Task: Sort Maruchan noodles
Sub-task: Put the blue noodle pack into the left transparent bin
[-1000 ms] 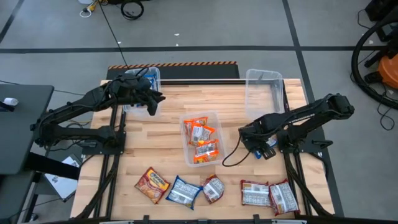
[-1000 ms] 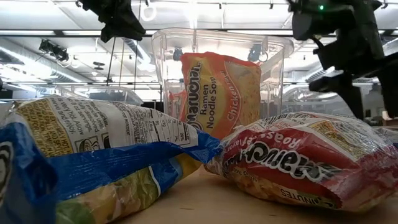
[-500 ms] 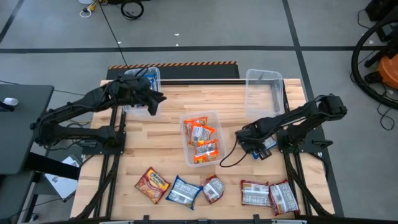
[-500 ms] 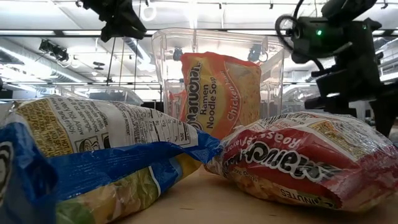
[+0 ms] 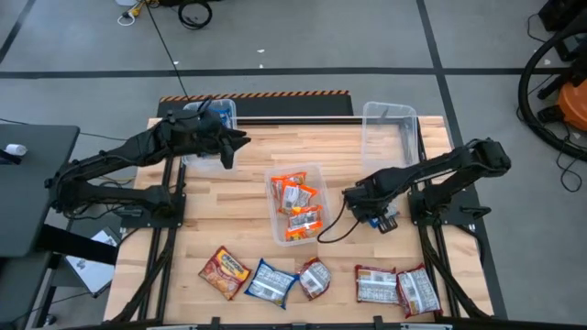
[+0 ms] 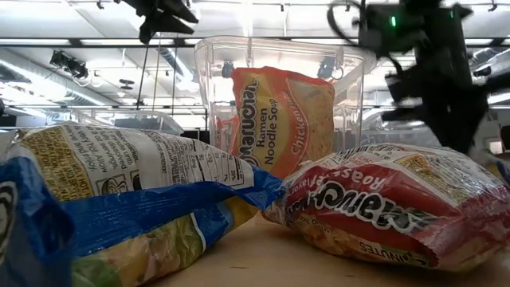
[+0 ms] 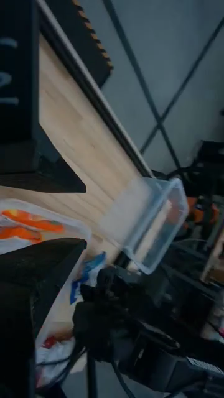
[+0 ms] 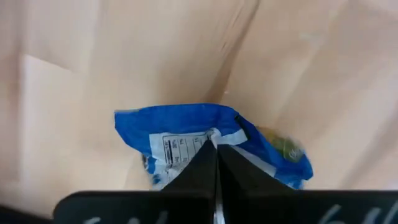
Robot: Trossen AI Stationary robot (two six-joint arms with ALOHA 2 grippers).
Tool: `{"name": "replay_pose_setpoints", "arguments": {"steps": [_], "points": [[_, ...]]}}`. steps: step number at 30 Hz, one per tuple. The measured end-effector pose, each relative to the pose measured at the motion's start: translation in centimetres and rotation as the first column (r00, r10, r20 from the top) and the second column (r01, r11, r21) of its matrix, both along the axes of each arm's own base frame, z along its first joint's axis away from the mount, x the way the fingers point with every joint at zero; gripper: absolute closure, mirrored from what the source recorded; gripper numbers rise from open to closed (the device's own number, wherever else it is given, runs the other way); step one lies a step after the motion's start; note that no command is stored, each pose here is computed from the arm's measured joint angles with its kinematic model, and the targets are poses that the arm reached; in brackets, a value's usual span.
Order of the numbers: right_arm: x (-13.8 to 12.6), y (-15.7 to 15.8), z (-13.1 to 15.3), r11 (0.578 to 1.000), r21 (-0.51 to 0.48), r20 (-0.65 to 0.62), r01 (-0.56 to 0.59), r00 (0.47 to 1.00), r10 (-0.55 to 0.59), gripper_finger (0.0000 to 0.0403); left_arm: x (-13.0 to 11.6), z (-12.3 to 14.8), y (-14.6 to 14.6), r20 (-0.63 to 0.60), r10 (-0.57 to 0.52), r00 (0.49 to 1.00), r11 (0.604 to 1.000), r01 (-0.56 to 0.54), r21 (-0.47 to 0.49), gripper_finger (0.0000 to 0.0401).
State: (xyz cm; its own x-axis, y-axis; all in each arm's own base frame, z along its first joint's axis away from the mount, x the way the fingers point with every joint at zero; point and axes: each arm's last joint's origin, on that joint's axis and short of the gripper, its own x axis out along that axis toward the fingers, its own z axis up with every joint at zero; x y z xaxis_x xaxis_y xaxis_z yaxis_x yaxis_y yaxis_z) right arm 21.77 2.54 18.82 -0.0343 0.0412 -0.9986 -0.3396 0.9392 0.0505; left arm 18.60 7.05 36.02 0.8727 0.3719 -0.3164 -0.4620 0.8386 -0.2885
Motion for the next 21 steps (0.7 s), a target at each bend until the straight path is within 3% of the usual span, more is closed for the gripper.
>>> {"name": "replay_pose_setpoints", "arguments": {"steps": [6, 10, 13, 16, 19, 21], "points": [[0.2, -0.5, 7.5, 0.997, 0.026, 0.162, 0.077, 0.984, -0.080, 0.0397, 0.6, 1.6, -0.4, 0.145, -0.040, 0.989, 0.996, 0.027, 0.087, 0.0268], [0.3, -1.4, 12.8, 0.984, 0.015, 0.368, 0.180, 0.914, -0.172, 0.0395, 0.7, 2.3, -0.5, 0.220, -0.045, 0.975, 0.994, 0.022, 0.104, 0.0267], [0.8, -2.3, 16.1, 0.960, -0.035, 0.559, 0.279, 0.801, -0.212, 0.0396, 0.7, 2.4, -0.4, 0.244, -0.033, 0.969, 0.997, 0.014, 0.081, 0.0253], [1.9, -3.4, 18.6, 0.926, -0.068, 0.737, 0.372, 0.644, -0.205, 0.0397, 0.9, 2.5, -0.4, 0.267, -0.027, 0.963, 0.998, 0.013, 0.054, 0.0228], [3.5, -4.3, 19.8, 0.910, -0.083, 0.846, 0.406, 0.512, -0.151, 0.0398, 1.8, 2.4, -0.1, 0.320, -0.002, 0.947, 1.000, 0.009, -0.021, 0.0197], [4.9, -5.0, 20.0, 0.908, -0.102, 0.883, 0.407, 0.457, -0.106, 0.0398, 2.5, 2.5, 0.0, 0.369, -0.003, 0.929, 0.998, 0.023, -0.051, 0.0178]]}}
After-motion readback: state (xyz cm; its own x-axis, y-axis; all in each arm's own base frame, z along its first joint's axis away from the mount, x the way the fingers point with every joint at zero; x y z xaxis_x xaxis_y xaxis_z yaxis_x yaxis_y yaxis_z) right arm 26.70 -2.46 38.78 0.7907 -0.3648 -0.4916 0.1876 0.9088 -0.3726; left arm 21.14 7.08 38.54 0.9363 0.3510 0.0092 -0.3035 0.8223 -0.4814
